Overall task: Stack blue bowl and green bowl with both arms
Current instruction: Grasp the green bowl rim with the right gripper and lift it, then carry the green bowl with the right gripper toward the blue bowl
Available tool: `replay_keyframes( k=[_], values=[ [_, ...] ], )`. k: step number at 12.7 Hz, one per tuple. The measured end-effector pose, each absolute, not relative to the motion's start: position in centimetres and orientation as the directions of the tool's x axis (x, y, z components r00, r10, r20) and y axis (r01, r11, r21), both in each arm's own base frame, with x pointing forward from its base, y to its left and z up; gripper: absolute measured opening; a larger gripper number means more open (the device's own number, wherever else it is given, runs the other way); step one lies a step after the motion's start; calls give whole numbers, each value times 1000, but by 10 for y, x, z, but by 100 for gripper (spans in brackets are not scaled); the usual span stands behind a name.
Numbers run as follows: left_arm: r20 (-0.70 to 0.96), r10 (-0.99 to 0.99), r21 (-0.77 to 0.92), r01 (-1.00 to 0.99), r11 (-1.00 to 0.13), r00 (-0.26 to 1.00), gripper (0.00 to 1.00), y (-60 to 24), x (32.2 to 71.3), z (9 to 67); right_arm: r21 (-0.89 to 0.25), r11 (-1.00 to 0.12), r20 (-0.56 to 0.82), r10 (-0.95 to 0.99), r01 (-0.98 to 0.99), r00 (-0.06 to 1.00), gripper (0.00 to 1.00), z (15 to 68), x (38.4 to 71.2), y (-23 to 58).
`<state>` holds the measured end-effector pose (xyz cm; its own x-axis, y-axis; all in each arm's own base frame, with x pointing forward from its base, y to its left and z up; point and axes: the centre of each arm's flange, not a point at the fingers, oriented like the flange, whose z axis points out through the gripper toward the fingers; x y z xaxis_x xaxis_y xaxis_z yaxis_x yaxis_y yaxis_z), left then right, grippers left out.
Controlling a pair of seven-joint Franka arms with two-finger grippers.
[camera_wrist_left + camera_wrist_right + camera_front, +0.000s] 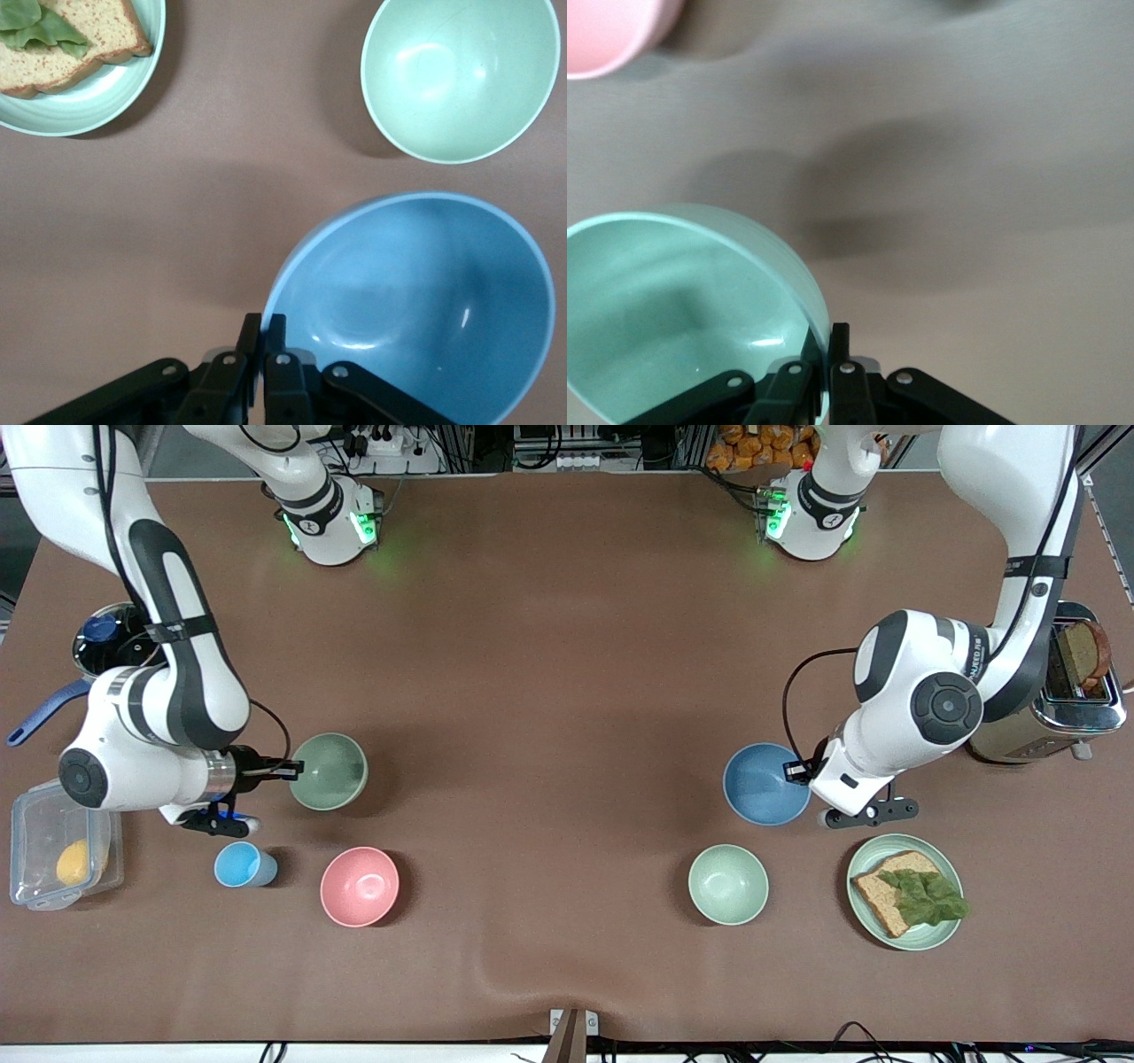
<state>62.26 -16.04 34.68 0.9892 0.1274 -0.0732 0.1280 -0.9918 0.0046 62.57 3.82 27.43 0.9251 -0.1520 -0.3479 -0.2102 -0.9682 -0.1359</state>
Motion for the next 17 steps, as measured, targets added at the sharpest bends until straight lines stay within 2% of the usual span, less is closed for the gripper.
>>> replay_keyframes(
  k=[9,12,17],
  values=[
    [-78,124,3,125,-992,989,5,-164,622,345,-85,-879,-305,-426,-470,852,4,317,637,241],
    [-78,132,2,133,-991,988,5,-168,620,345,-85,-830,-290,-509,-551,811,4,313,635,316],
    [-79,156,-1,157,-988,985,5,-179,617,344,-159,-790,-240,-551,-592,799,4,303,607,411]
  ],
)
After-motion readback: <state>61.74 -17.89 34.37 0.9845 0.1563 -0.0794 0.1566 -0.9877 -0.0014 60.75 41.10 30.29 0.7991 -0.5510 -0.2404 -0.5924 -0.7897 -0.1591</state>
